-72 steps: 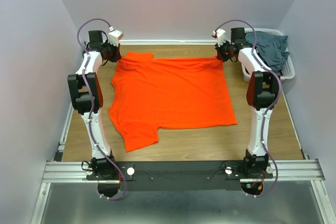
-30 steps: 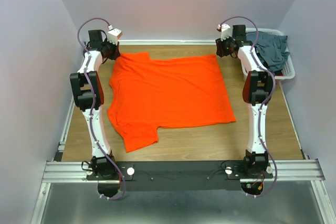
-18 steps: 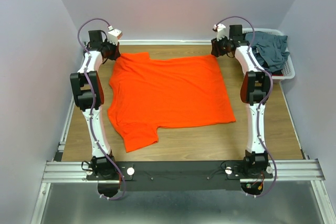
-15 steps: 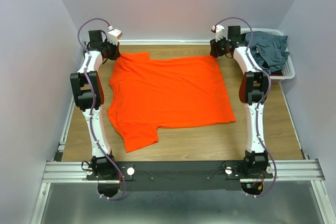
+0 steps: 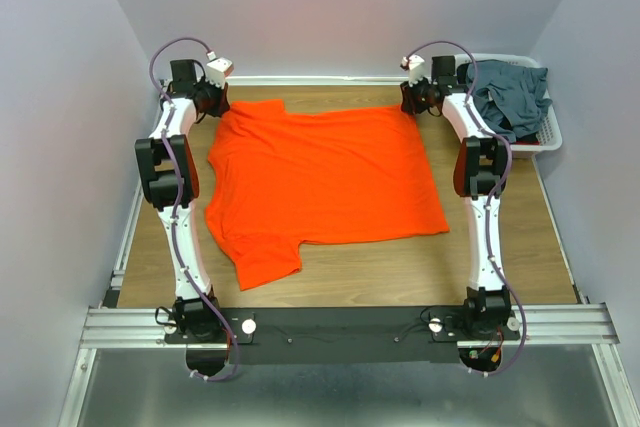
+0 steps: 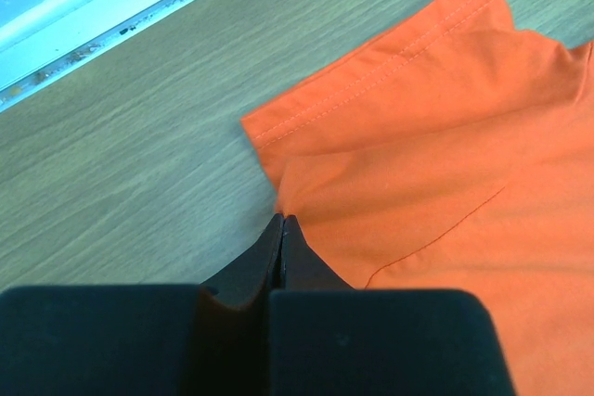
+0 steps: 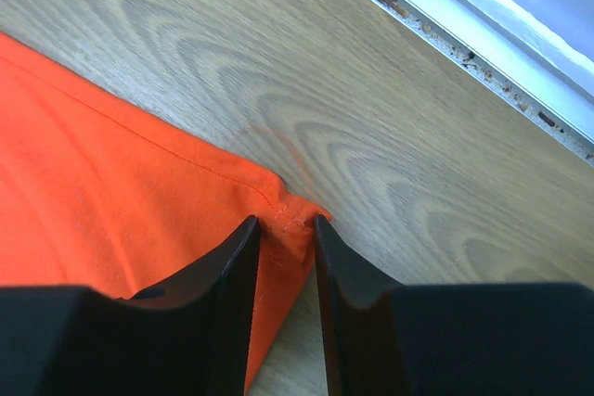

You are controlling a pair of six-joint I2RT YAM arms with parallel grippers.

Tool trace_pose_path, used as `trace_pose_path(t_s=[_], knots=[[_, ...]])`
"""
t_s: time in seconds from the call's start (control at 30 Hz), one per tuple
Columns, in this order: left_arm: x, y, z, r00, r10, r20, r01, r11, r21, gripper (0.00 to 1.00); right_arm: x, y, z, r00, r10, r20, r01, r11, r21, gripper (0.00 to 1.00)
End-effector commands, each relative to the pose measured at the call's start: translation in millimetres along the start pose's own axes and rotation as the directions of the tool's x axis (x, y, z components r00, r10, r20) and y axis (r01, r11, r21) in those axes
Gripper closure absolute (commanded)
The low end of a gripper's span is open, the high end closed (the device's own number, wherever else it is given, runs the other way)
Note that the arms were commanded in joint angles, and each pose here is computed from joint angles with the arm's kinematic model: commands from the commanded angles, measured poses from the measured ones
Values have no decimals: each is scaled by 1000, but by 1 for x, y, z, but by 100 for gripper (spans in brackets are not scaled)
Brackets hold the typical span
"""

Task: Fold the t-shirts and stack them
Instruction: Fold the tshirt

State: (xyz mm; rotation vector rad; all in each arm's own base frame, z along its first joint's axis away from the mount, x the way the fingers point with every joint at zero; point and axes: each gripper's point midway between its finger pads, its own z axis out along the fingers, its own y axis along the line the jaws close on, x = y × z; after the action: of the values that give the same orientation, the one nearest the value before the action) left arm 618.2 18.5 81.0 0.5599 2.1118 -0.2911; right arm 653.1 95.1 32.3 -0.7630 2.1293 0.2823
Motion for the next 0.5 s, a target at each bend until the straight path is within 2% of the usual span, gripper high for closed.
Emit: trace_pose_path(t_s=[0.0, 0.1, 0.23, 0.47], knots=[[1, 8, 0, 1000, -8, -6, 8, 1000, -17, 100, 2, 6, 6, 1000, -11, 11, 11, 999, -30, 62], [1, 9, 0, 1000, -5, -10, 5, 1000, -21, 100, -1, 8, 6, 1000, -21, 20, 22, 999, -39, 68], [0, 10, -1, 1000, -3, -10, 3, 1000, -26, 100, -9, 9, -1, 999, -40, 35, 42, 998, -46, 99], [-20, 10, -9, 999, 15, 28, -14, 999, -30, 100, -32, 6, -21, 995, -68, 69, 70, 997, -27, 99]])
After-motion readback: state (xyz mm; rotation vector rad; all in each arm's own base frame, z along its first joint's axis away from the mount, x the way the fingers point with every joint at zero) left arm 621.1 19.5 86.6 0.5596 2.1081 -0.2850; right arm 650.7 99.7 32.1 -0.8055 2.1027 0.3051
